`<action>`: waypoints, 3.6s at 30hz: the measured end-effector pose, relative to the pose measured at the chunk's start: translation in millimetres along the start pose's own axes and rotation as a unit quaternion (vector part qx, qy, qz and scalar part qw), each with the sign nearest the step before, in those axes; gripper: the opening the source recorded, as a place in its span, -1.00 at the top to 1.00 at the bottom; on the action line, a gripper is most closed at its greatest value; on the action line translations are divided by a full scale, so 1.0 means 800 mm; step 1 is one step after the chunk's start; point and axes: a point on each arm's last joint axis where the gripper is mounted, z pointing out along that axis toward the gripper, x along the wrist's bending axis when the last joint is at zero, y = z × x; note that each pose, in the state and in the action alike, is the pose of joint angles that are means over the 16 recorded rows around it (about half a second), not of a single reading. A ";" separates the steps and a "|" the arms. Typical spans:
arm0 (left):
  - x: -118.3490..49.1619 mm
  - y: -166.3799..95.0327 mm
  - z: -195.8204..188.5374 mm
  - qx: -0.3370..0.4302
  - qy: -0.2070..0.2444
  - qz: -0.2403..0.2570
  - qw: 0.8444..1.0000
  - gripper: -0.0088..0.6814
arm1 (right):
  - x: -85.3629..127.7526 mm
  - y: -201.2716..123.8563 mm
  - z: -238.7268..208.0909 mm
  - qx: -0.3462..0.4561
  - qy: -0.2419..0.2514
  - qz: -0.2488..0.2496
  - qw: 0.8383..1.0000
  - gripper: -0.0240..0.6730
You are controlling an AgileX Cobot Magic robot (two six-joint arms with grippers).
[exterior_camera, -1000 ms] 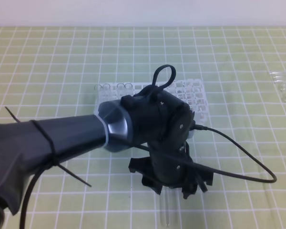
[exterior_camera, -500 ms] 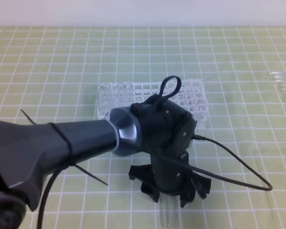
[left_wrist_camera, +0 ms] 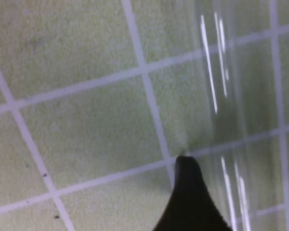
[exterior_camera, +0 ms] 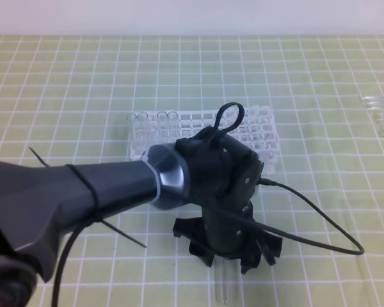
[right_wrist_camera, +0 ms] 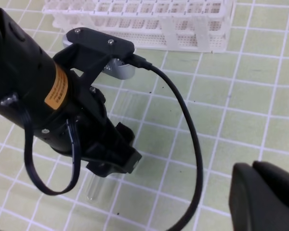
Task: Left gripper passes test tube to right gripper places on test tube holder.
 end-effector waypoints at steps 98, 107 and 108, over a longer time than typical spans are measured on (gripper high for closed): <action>0.035 -0.061 -0.200 -0.193 -0.065 0.197 0.959 0.79 | 0.003 -0.001 0.001 0.003 0.002 -0.018 1.000 0.97; 0.066 -0.108 -0.231 -0.300 -0.102 0.195 0.928 0.79 | 0.004 0.000 0.001 0.000 0.004 -0.017 1.000 0.97; 0.071 -0.114 -0.233 -0.316 -0.107 0.194 0.923 0.81 | 0.004 0.000 0.001 -0.001 0.004 -0.016 1.000 0.97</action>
